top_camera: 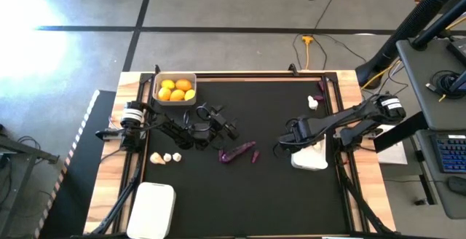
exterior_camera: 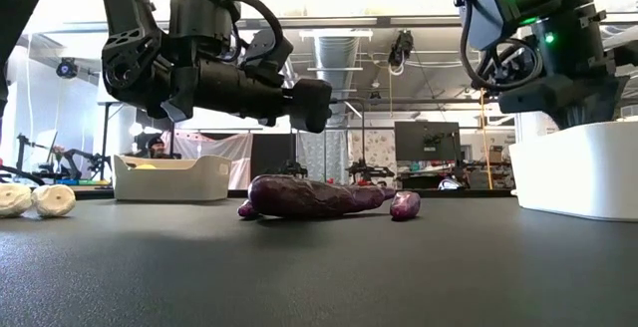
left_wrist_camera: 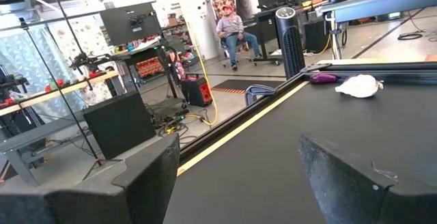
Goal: Sort produce into baskets
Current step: Put the top right garlic into the middle right white bin
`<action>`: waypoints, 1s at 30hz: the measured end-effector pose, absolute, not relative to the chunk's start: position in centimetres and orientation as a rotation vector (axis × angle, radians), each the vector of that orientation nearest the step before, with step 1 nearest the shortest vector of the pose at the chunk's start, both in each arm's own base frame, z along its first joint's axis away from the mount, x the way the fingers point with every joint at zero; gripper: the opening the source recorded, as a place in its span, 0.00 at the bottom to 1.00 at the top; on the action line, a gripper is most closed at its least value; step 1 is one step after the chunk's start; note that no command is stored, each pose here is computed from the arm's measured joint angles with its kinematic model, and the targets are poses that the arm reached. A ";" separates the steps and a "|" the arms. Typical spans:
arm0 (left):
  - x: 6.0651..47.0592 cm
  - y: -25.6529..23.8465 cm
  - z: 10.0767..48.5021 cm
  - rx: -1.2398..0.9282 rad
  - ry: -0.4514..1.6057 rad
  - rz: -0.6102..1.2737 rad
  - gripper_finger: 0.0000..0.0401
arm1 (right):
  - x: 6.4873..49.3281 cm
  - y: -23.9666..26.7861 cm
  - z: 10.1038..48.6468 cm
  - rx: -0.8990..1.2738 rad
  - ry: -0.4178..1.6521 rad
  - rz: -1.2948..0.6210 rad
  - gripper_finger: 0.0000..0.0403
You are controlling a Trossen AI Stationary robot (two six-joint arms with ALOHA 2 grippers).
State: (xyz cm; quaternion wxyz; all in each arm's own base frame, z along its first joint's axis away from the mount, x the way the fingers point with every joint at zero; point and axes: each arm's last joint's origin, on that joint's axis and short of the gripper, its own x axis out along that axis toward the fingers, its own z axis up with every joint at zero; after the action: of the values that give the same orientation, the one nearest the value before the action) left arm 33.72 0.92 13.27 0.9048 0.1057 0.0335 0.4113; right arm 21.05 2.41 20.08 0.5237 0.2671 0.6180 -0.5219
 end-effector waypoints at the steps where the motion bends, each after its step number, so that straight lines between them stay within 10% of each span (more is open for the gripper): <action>1: 33.7 0.9 13.3 0.218 0.069 0.849 0.71 | 21.2 2.4 20.3 0.642 1.475 -1.247 0.36; 15: 33.7 0.8 13.3 0.218 0.068 0.846 0.71 | 24.5 -3.5 27.6 0.802 1.197 -1.282 0.49; 30: 33.7 0.8 13.2 0.223 0.078 0.844 0.71 | 18.3 -14.8 21.1 1.051 1.232 -1.526 0.49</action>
State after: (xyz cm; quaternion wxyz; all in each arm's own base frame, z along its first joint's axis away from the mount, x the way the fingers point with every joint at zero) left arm 33.74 0.81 13.18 0.9054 0.1082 0.0380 0.4088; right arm 18.32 -14.85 21.08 0.4427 0.4235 0.4965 -0.6150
